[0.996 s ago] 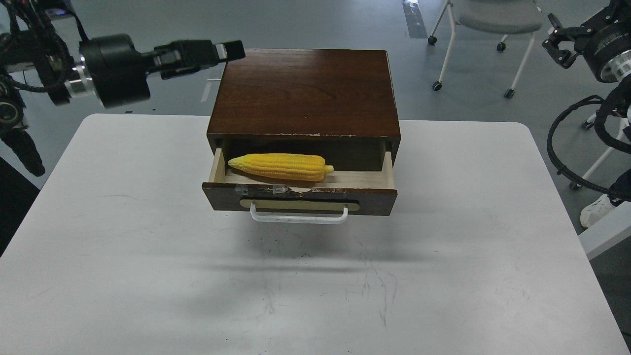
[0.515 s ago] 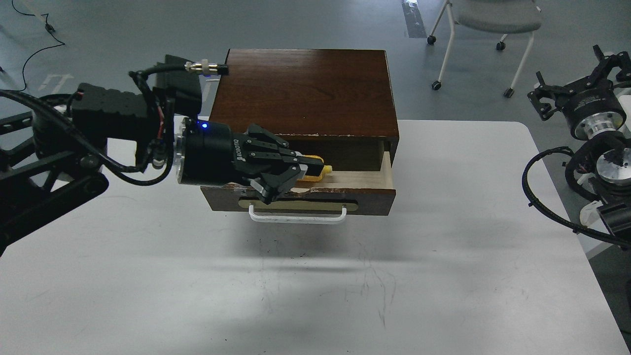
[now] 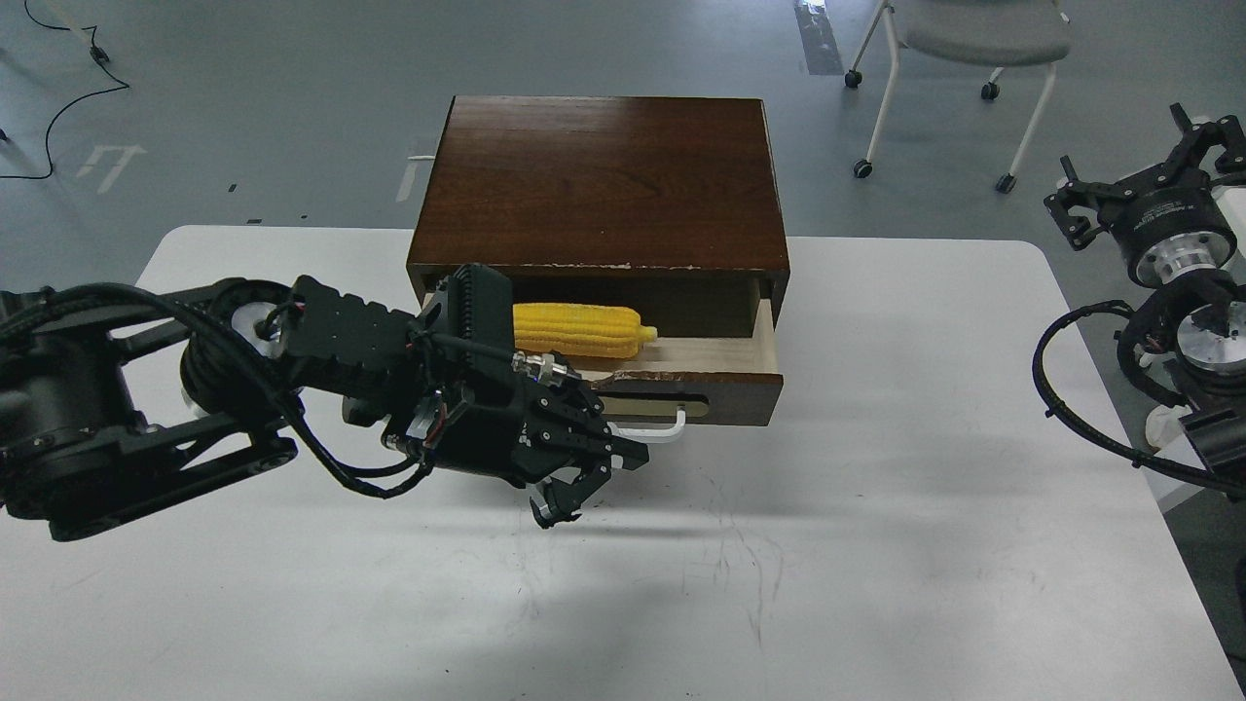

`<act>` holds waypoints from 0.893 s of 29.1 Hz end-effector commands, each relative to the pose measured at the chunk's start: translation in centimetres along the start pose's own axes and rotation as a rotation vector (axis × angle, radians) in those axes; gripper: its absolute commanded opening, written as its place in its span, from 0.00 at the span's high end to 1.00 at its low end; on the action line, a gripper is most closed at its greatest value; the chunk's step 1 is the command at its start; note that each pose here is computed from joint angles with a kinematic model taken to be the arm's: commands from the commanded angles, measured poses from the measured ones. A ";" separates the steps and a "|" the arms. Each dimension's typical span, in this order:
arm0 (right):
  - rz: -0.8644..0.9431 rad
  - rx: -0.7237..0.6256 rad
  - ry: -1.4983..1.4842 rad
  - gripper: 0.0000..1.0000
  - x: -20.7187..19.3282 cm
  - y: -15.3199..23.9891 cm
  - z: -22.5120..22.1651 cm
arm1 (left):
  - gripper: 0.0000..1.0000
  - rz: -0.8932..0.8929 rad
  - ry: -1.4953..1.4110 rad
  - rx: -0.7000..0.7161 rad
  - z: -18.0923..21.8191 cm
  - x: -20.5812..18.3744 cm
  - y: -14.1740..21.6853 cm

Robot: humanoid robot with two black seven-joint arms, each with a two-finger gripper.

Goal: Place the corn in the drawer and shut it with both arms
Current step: 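Bring the left hand to the front of the drawer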

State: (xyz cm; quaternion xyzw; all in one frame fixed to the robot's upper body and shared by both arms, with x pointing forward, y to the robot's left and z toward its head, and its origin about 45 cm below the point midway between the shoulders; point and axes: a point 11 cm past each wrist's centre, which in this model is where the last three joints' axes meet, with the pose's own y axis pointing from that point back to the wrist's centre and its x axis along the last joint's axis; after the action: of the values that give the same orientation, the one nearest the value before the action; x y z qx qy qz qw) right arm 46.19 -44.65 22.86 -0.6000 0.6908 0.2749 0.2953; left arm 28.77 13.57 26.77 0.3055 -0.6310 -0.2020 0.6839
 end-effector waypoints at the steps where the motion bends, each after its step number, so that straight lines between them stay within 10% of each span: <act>1: 0.045 0.024 0.016 0.00 1.6 0.4 -0.8 | 1.00 -0.015 0.022 0.009 -0.1 -1.0 0.3; 26: 0.042 0.050 0.008 0.00 1.0 -0.1 -1.7 | 1.00 -0.030 0.056 0.044 -1.6 -1.8 0.3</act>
State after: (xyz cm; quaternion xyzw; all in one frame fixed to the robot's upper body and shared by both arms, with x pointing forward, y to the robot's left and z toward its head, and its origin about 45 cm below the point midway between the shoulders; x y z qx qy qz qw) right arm 45.96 -46.66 23.19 -0.5782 0.7118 0.2616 0.3009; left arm 30.10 15.27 25.63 0.3358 -0.6113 -0.1896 0.6911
